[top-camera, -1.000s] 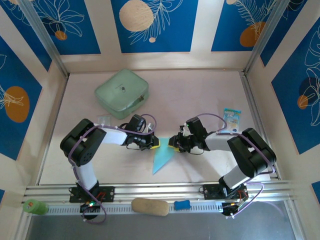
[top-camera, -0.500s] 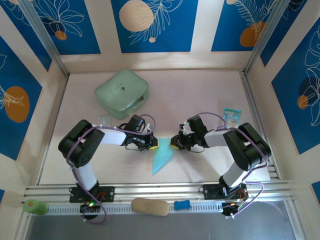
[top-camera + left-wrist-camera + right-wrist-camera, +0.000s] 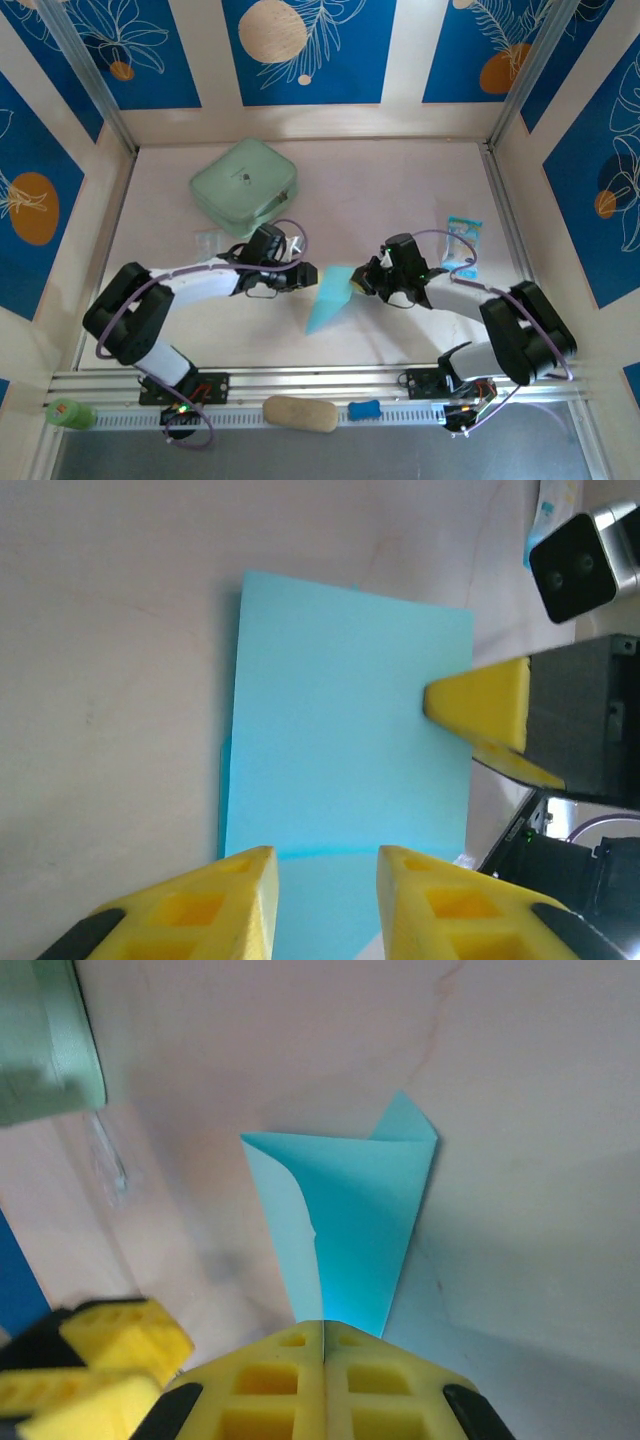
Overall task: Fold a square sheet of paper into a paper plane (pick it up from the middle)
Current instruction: Fold the wing for the fifth time at the center of the table.
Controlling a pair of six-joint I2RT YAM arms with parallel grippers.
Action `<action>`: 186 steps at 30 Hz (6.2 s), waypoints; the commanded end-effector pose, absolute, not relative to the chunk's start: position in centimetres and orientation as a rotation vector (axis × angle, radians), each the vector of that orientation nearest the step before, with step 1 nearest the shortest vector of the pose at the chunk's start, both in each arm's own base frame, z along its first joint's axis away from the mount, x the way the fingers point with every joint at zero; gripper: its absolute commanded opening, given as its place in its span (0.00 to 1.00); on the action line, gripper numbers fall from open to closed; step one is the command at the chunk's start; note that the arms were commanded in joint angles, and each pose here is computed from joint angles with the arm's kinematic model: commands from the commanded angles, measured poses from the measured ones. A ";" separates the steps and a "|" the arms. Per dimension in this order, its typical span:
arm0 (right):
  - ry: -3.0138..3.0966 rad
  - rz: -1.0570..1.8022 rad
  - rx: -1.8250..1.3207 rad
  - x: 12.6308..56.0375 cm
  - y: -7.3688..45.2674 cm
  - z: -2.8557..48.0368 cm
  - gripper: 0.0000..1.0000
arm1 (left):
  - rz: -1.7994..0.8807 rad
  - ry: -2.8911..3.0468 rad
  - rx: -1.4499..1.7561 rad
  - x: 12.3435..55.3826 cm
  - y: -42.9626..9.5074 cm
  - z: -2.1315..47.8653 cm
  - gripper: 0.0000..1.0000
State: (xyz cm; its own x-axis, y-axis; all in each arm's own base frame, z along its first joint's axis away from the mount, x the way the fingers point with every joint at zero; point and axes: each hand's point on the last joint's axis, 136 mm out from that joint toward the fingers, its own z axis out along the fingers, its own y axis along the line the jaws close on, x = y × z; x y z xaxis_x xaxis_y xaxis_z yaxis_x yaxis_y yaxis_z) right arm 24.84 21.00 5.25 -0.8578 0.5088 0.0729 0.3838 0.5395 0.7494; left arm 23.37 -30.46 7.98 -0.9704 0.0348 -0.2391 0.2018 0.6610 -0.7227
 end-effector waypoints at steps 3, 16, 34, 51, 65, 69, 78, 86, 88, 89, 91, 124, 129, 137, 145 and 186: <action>2.610 1.135 0.982 24.4 19.5 5.1 0.00 | -0.879 2.597 0.582 21.2 -30.8 8.5 0.36; 2.622 1.144 0.972 24.4 19.9 5.5 0.00 | -0.388 2.420 1.102 17.1 -33.5 6.7 0.45; 2.605 1.170 0.974 24.7 20.0 6.2 0.00 | -0.062 2.391 1.197 16.6 -33.8 4.1 0.33; 2.604 1.171 0.982 24.7 19.9 6.1 0.00 | -0.023 2.403 1.164 16.8 -33.2 3.9 0.21; 2.605 1.173 0.984 24.6 19.8 5.9 0.00 | -0.015 2.415 1.148 16.8 -33.1 3.7 0.09; 2.600 1.175 0.986 24.7 19.8 6.0 0.00 | -0.009 2.431 1.143 16.7 -33.0 3.4 0.08; 2.614 1.168 0.932 24.5 19.8 6.1 0.04 | -0.093 2.482 1.106 16.4 -33.5 3.3 0.00; 2.641 1.042 0.872 23.6 17.9 6.3 0.23 | -0.401 2.609 1.029 15.9 -34.6 3.1 0.00; 2.631 1.021 0.862 23.4 17.3 6.7 0.29 | -0.467 2.642 1.002 15.9 -34.6 2.9 0.00; 2.624 1.009 0.858 23.4 17.0 6.9 0.31 | -0.514 2.655 0.991 15.9 -34.8 2.8 0.00; 2.610 0.992 0.855 23.2 16.4 7.4 0.32 | -0.581 2.676 0.969 15.9 -35.0 2.7 0.00; 2.633 1.120 0.360 21.2 21.5 6.0 0.10 | -1.120 2.864 0.694 16.0 -35.5 0.8 0.00; 2.649 1.114 0.286 21.4 22.7 5.5 0.08 | -1.202 2.865 0.642 16.1 -35.5 0.9 0.00; 2.670 1.176 0.253 21.9 23.9 5.1 0.07 | -1.330 2.832 0.548 16.5 -35.5 1.3 0.00; 2.650 1.210 0.280 22.7 23.4 5.0 0.07 | -1.429 2.797 0.438 17.1 -35.3 2.1 0.00; 2.612 1.336 0.146 22.5 24.6 5.9 0.08 | -1.536 2.755 0.157 17.6 -33.8 0.6 0.00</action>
